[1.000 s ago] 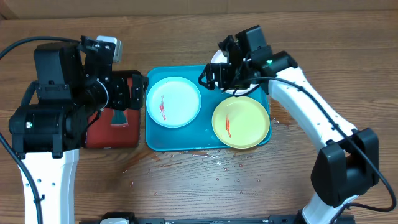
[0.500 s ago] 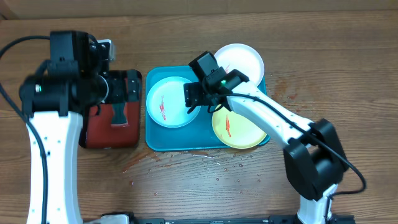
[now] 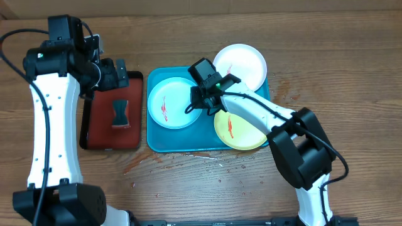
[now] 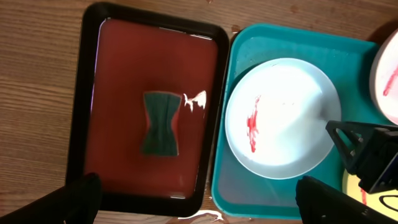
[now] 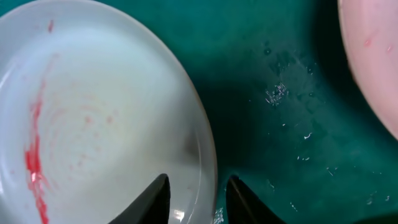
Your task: Clean dirty plates on tray and stack at the side
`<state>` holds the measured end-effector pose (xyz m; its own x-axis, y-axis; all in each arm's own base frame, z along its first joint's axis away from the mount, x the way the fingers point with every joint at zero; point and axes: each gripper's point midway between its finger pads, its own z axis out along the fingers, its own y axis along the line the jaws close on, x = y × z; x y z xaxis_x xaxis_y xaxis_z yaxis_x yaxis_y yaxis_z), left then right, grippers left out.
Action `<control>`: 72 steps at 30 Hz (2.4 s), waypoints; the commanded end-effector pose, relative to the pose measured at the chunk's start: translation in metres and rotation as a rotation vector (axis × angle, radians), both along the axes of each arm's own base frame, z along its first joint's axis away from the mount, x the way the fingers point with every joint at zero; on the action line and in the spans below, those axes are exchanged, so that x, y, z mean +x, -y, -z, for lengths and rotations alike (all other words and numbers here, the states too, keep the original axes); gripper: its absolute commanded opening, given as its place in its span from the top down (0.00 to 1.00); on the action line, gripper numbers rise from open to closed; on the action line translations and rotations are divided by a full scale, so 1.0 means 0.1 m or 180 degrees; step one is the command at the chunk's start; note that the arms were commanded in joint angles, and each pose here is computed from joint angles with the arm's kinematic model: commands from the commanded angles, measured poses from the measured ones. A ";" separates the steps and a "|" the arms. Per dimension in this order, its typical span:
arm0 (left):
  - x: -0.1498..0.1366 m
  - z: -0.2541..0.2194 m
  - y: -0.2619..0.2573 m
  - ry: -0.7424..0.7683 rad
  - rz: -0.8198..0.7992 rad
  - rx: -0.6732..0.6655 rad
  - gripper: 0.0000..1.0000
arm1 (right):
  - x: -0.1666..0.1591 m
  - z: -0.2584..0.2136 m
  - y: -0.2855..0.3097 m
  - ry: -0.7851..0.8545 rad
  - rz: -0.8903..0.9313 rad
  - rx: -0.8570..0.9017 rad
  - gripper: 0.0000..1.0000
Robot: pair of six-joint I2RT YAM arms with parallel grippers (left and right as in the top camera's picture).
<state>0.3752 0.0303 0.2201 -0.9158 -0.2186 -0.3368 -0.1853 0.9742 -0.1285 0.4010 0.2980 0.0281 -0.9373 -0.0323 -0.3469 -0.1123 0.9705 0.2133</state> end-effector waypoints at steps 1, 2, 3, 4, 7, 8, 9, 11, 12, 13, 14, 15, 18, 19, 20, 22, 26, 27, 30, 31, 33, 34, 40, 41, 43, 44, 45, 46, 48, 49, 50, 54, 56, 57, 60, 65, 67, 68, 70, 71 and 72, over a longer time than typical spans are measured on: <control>0.05 -0.07 -0.02 0.0071 -0.0034 0.0029 0.00 | 0.10 0.02 0.01 0.0079 0.0062 -0.0027 0.70; 0.06 -0.07 -0.02 0.0076 -0.0034 0.0032 0.00 | 0.10 0.03 0.01 0.0079 0.0062 -0.0027 0.71; 0.07 -0.08 -0.02 0.0098 -0.0036 0.0038 0.00 | 0.10 0.05 0.01 0.0076 0.0061 -0.0030 0.72; 0.08 -0.08 -0.03 0.0113 -0.0037 0.0046 0.00 | 0.11 0.06 0.00 0.0079 0.0062 -0.0026 0.73; 0.08 -0.08 -0.07 0.0108 -0.0060 0.0123 0.00 | 0.11 0.10 0.00 0.0072 0.0063 -0.0031 0.80; 0.08 -0.07 -0.09 0.0099 -0.0070 0.0157 0.00 | 0.11 0.12 0.00 0.0064 0.0060 -0.0037 0.81; 0.08 -0.07 -0.12 0.0090 -0.0087 0.0199 0.00 | 0.10 0.15 0.01 0.0047 0.0061 -0.0050 0.82; 0.08 -0.05 -0.15 0.0064 -0.0108 0.0252 0.00 | 0.09 0.23 0.02 0.0000 0.0060 -0.0085 0.84; 0.08 -0.03 -0.15 0.0045 -0.0109 0.0255 0.00 | 0.08 0.25 0.03 -0.0019 0.0061 -0.0098 0.86; 0.07 -0.01 -0.15 0.0032 -0.0109 0.0252 0.00 | 0.06 0.32 0.04 -0.0057 0.0060 -0.0127 0.87; 0.07 0.04 -0.15 -0.0015 -0.0107 0.0247 0.00 | 0.04 0.37 0.05 -0.0096 0.0060 -0.0154 0.90; 0.06 0.07 -0.15 -0.0042 -0.0105 0.0244 0.00 | 0.04 0.38 0.05 -0.0106 0.0059 -0.0161 0.96; 0.04 0.19 -0.14 -0.0163 -0.0101 0.0231 0.01 | 0.03 0.40 0.06 -0.0119 0.0059 -0.0171 0.96; 0.03 0.23 -0.14 -0.0205 -0.0099 0.0228 0.02 | 0.03 0.40 0.06 -0.0121 0.0059 -0.0172 0.96; 0.03 0.28 -0.14 -0.0247 -0.0098 0.0224 0.04 | 0.02 0.40 0.06 -0.0129 0.0058 -0.0176 0.96; 0.02 0.37 -0.16 -0.0345 -0.0103 0.0247 0.06 | 0.01 0.41 0.07 -0.0143 0.0058 -0.0182 0.96; 0.03 0.61 -0.27 -0.0598 -0.0143 0.0402 0.13 | 0.01 0.41 0.06 -0.0153 0.0061 -0.0164 0.96; 0.03 0.67 -0.28 -0.0645 -0.0134 0.0416 0.15 | 0.01 0.40 0.06 -0.0154 0.0072 -0.0161 0.96; 0.06 0.88 -0.27 -0.0819 -0.0058 0.0406 0.22 | 0.01 0.41 0.06 -0.0157 0.0082 -0.0160 0.96; 0.06 0.97 -0.27 -0.0900 -0.0040 0.0399 0.24 | 0.01 0.41 0.06 -0.0160 0.0082 -0.0162 0.96; 0.02 1.13 -0.27 -0.1086 -0.0026 0.0379 0.31 | 0.01 0.41 0.06 -0.0157 0.0083 -0.0160 0.96; -0.01 1.21 -0.27 -0.1198 0.0007 0.0368 0.37 | 0.01 0.41 0.06 -0.0156 0.0083 -0.0160 0.96; -0.13 1.43 -0.29 -0.1527 0.0064 0.0304 0.43 | 0.01 0.40 0.06 -0.0154 0.0083 -0.0158 0.96; -0.13 1.44 -0.29 -0.1527 0.0065 0.0305 0.43 | 0.01 0.40 0.06 -0.0152 0.0083 -0.0157 0.96; -0.13 1.46 -0.30 -0.1524 0.0062 0.0327 0.43 | 0.02 0.40 0.05 -0.0145 0.0083 -0.0152 0.96; -0.12 1.47 -0.32 -0.1510 0.0057 0.0356 0.44 | 0.02 0.40 0.05 -0.0144 0.0083 -0.0151 0.96; -0.11 1.49 -0.33 -0.1498 0.0051 0.0384 0.45 | 0.02 0.40 0.05 -0.0143 0.0083 -0.0150 0.96; -0.10 1.51 -0.35 -0.1476 0.0044 0.0422 0.45 | 0.02 0.40 0.05 -0.0143 0.0083 -0.0150 0.96; -0.06 1.57 -0.37 -0.1411 0.0038 0.0443 0.46 | 0.02 0.40 0.05 -0.0143 0.0083 -0.0150 0.96; -0.04 1.61 -0.37 -0.1378 0.0045 0.0447 0.47 | 0.02 0.40 0.05 -0.0142 0.0083 -0.0149 0.96; -0.03 1.65 -0.37 -0.1357 0.0043 0.0451 0.49 | 0.02 0.40 0.05 -0.0142 0.0083 -0.0150 0.96; -0.04 1.83 -0.35 -0.1320 0.0047 0.0424 0.62 | 0.02 0.40 0.05 -0.0140 0.0082 -0.0150 0.96; -0.05 1.87 -0.33 -0.1320 0.0053 0.0394 0.64 | 0.02 0.40 0.05 -0.0137 0.0083 -0.0146 0.96; -0.06 1.90 -0.31 -0.1316 0.0073 0.0367 0.65 | 0.03 0.40 0.05 -0.0135 0.0083 -0.0145 0.96; -0.09 1.98 -0.27 -0.1326 0.0132 0.0309 0.65 | 0.03 0.40 0.05 -0.0134 0.0082 -0.0144 0.96; -0.13 2.11 -0.27 -0.1315 0.0152 0.0313 0.67 | 0.02 0.40 0.05 -0.0135 0.0083 -0.0144 0.96; -0.14 2.16 -0.27 -0.1301 0.0150 0.0315 0.75 | 0.02 0.40 0.05 -0.0135 0.0083 -0.0144 0.96; -0.14 2.17 -0.26 -0.1298 0.0149 0.0316 0.81 | 0.02 0.40 0.05 -0.0135 0.0082 -0.0145 0.96; -0.15 2.18 -0.26 -0.1300 0.0148 0.0315 0.95 | 0.02 0.40 0.05 -0.0135 0.0083 -0.0144 0.96; -0.15 2.18 -0.26 -0.1301 0.0148 0.0315 0.96 | 0.02 0.40 0.05 -0.0135 0.0083 -0.0144 0.96; -0.15 2.17 -0.26 -0.1299 0.0148 0.0315 0.96 | 0.02 0.40 0.05 -0.0135 0.0083 -0.0144 0.96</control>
<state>0.3678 0.0570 0.0077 -0.9876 -0.1561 0.0169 -0.1549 0.9862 0.0579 0.4072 0.2980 0.0111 -0.9412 -0.0113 -0.3377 -0.0865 0.9742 0.2086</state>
